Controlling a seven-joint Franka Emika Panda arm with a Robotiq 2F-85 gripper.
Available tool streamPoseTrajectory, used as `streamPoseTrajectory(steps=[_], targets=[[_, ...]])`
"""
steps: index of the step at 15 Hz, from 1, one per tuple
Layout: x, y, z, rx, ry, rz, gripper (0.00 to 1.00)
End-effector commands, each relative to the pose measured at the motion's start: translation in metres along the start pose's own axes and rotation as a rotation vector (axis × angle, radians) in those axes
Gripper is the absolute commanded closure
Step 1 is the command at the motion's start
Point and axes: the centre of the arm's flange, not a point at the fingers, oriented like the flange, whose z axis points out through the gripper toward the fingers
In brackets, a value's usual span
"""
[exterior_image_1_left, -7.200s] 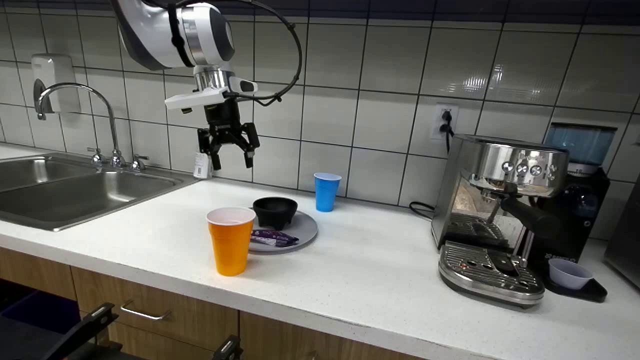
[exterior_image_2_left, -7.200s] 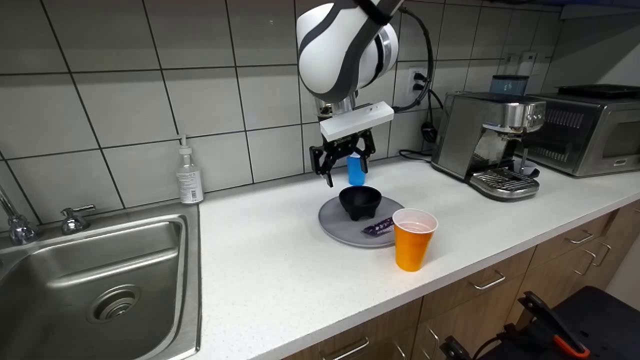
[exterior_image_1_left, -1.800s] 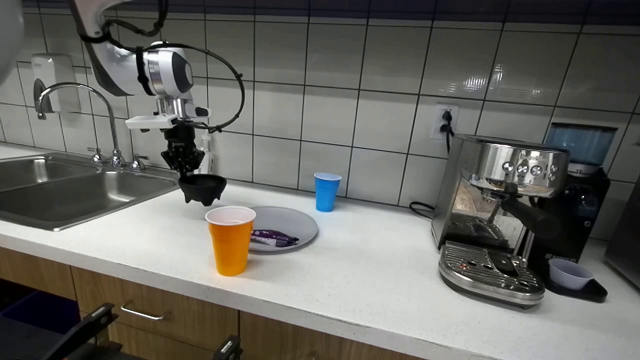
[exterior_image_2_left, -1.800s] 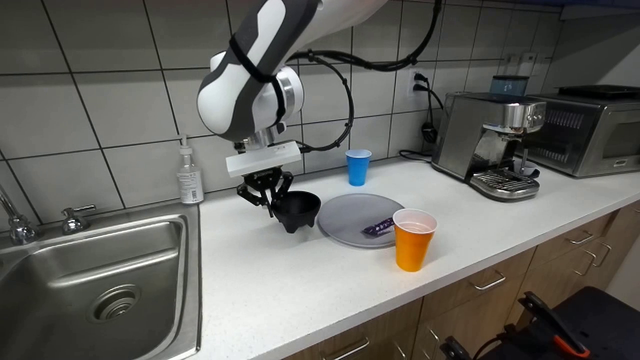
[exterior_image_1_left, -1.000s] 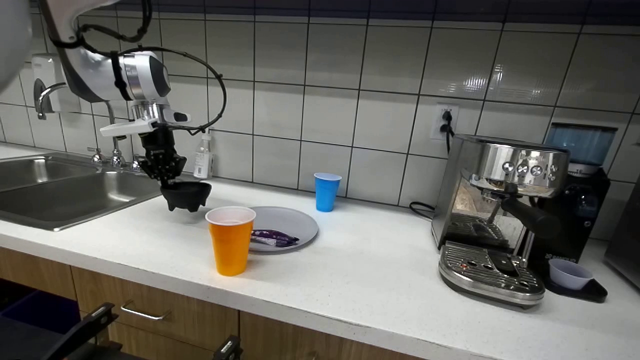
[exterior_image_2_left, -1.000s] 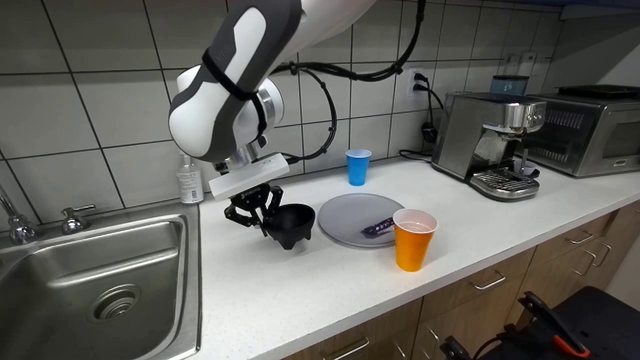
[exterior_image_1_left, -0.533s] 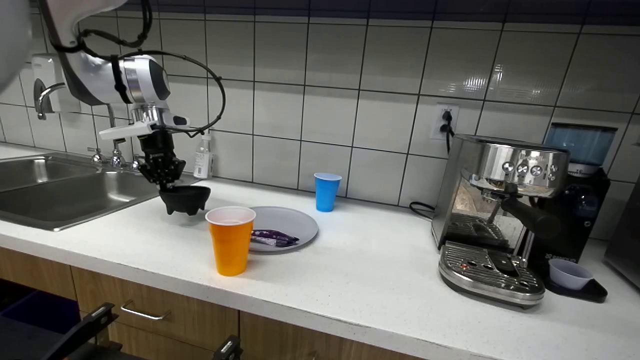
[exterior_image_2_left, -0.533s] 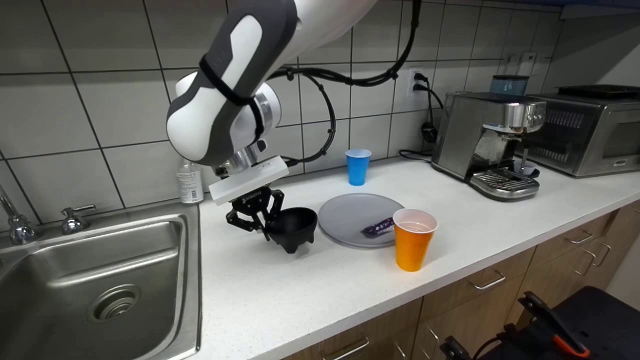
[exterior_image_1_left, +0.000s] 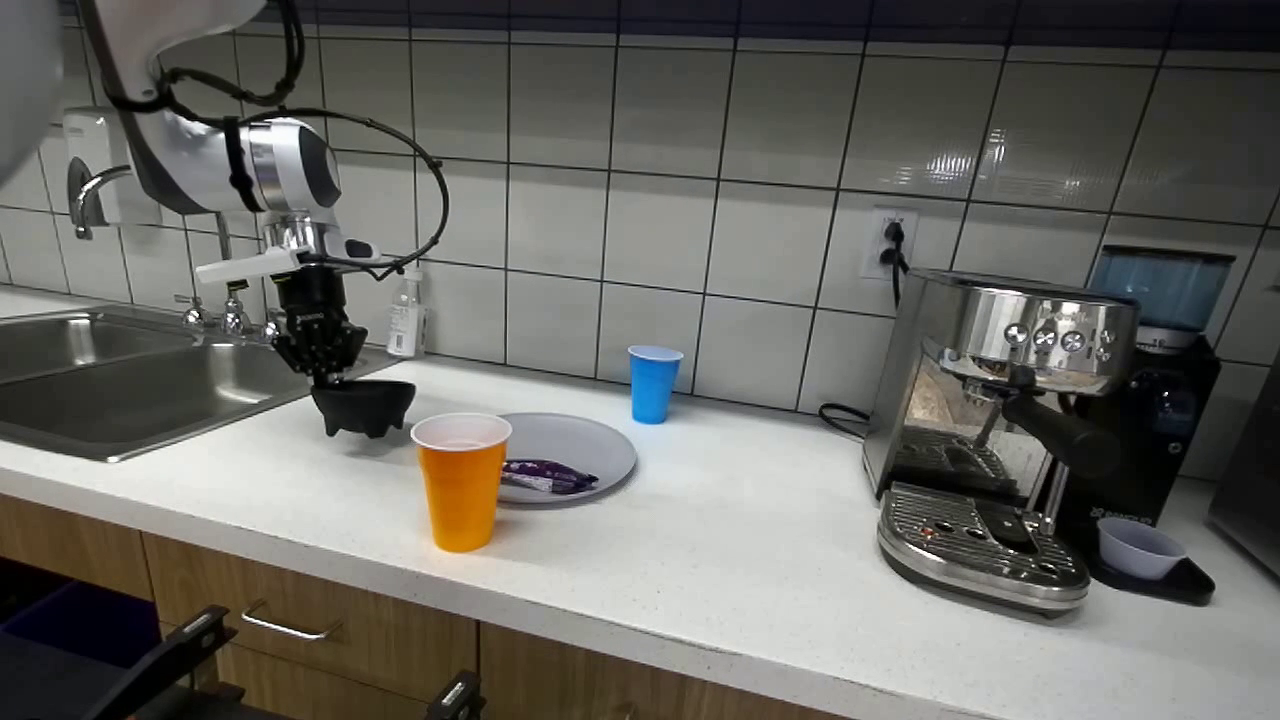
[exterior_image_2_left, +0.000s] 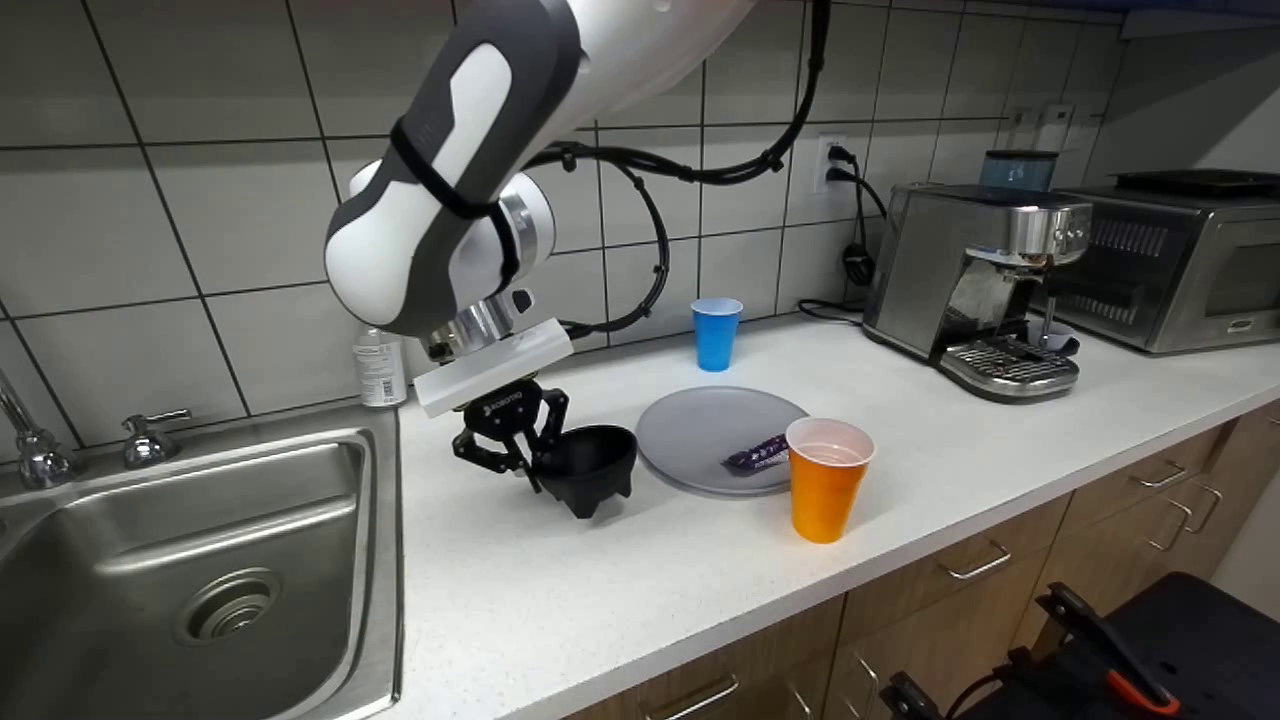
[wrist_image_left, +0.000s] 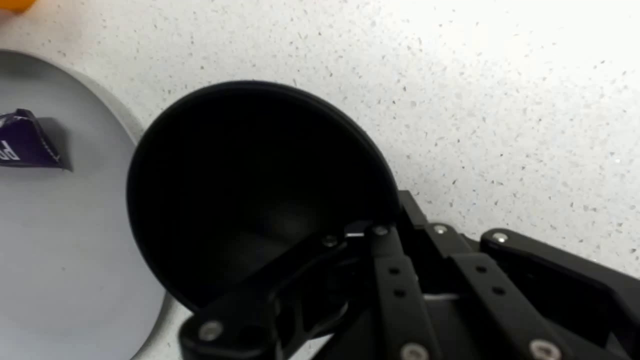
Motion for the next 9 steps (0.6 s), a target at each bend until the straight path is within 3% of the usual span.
streamPoseTrajectory(steps=[1, 2, 4, 9], targets=[[0.0097, -0.0031, -0.0062, 0.011, -0.042, -0.007, 0.98], [0.0100, -0.0034, -0.0059, 0.010, -0.046, -0.005, 0.67], [0.0106, -0.0041, -0.0059, 0.008, -0.051, -0.004, 0.59], [0.0100, -0.0035, -0.0130, 0.017, -0.045, -0.004, 0.23]])
